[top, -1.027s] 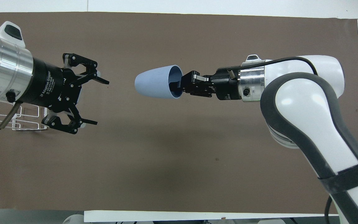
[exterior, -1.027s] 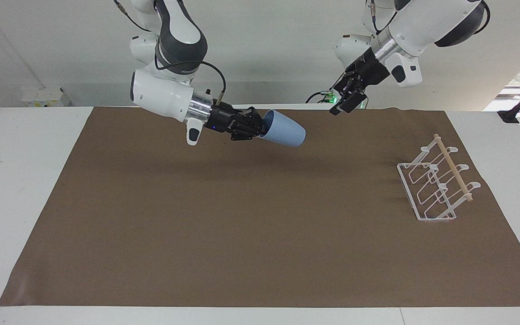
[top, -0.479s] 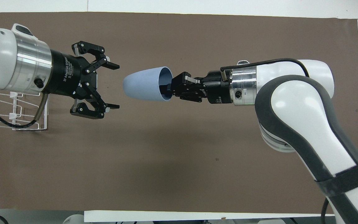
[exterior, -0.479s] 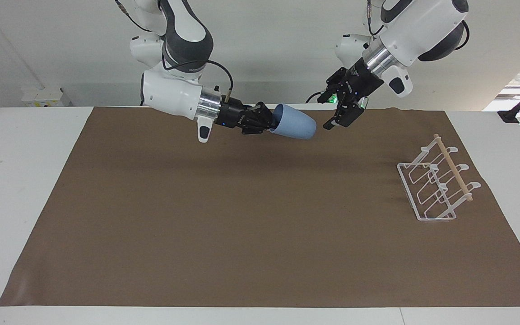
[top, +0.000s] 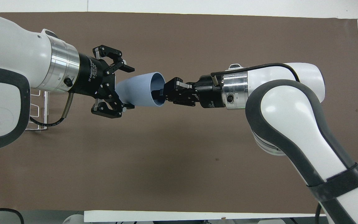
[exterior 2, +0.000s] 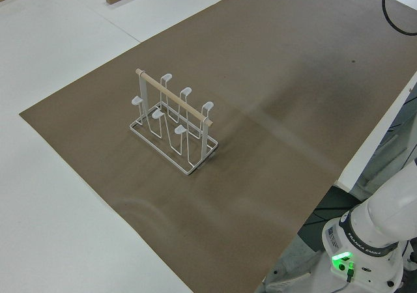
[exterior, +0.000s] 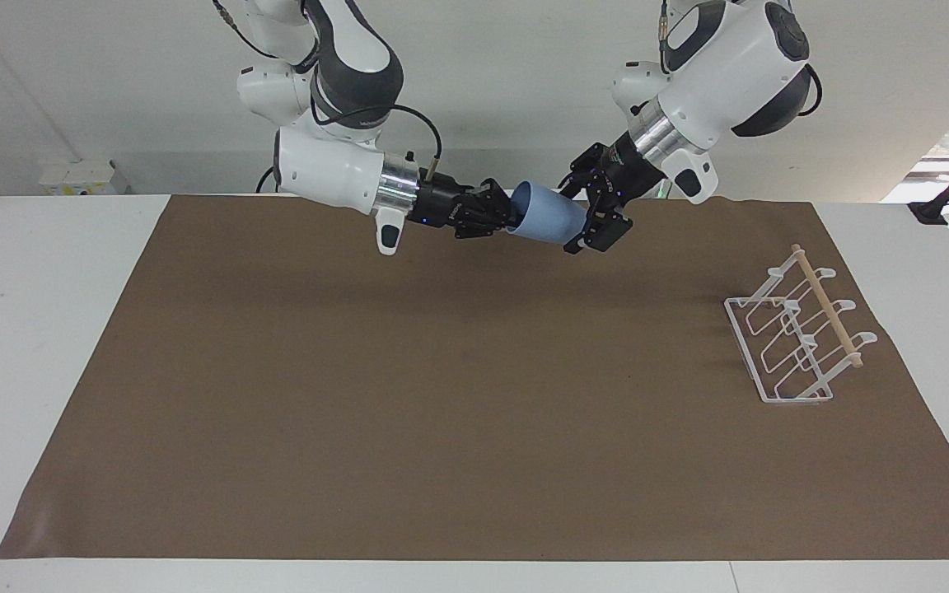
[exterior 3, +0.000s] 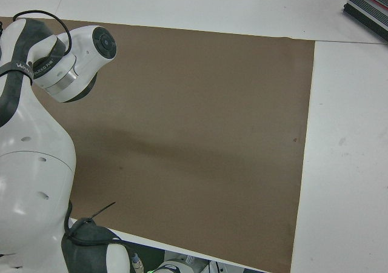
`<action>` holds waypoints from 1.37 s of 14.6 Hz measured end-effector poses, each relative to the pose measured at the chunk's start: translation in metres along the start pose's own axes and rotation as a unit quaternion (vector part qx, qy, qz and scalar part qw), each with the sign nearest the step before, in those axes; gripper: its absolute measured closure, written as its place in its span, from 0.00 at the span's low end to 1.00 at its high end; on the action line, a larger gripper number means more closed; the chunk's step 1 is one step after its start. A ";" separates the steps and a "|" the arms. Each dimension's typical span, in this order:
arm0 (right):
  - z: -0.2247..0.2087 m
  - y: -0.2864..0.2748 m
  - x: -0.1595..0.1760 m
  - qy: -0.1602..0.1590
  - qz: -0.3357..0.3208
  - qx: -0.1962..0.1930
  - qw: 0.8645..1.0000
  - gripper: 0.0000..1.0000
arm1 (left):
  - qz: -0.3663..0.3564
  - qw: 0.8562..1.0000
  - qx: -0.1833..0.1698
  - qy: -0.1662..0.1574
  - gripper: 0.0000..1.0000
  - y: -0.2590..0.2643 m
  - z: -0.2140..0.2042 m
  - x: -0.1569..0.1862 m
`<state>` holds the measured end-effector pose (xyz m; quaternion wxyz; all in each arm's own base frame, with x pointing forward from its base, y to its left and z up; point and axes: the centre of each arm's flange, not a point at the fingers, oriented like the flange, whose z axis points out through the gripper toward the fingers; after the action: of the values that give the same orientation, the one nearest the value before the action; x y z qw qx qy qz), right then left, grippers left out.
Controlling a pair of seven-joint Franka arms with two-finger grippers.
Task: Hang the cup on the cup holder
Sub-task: 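Grasp the cup with the left gripper while the right gripper releases, then carry the cup with the left gripper to the wire rack's peg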
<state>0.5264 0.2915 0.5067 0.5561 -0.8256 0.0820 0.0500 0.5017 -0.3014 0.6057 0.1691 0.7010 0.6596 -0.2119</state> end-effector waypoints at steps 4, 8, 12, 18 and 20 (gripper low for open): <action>-0.001 0.005 0.003 0.003 0.005 -0.002 1.000 0.96 | 0.008 1.000 0.002 0.012 0.26 -0.003 0.005 -0.002; 0.000 0.008 0.003 0.004 0.007 -0.004 1.000 0.96 | 0.025 0.999 -0.008 0.038 0.26 -0.007 0.009 -0.009; 0.001 0.004 0.002 0.002 0.003 -0.001 1.000 0.71 | 0.037 0.996 -0.020 0.082 0.26 -0.007 0.010 -0.006; -0.032 -0.001 0.014 0.031 -0.011 -0.011 0.999 0.08 | 0.031 0.967 -0.040 0.248 0.26 -0.003 0.009 0.026; -0.065 0.007 0.024 0.053 -0.057 -0.093 0.993 0.00 | 0.042 0.939 -0.046 0.339 0.26 -0.002 0.005 0.043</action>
<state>0.5481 0.2272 0.5209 0.4733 -0.8787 0.0592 -0.0183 0.5014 -0.2668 0.5792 -0.0240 0.7500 0.6566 0.0764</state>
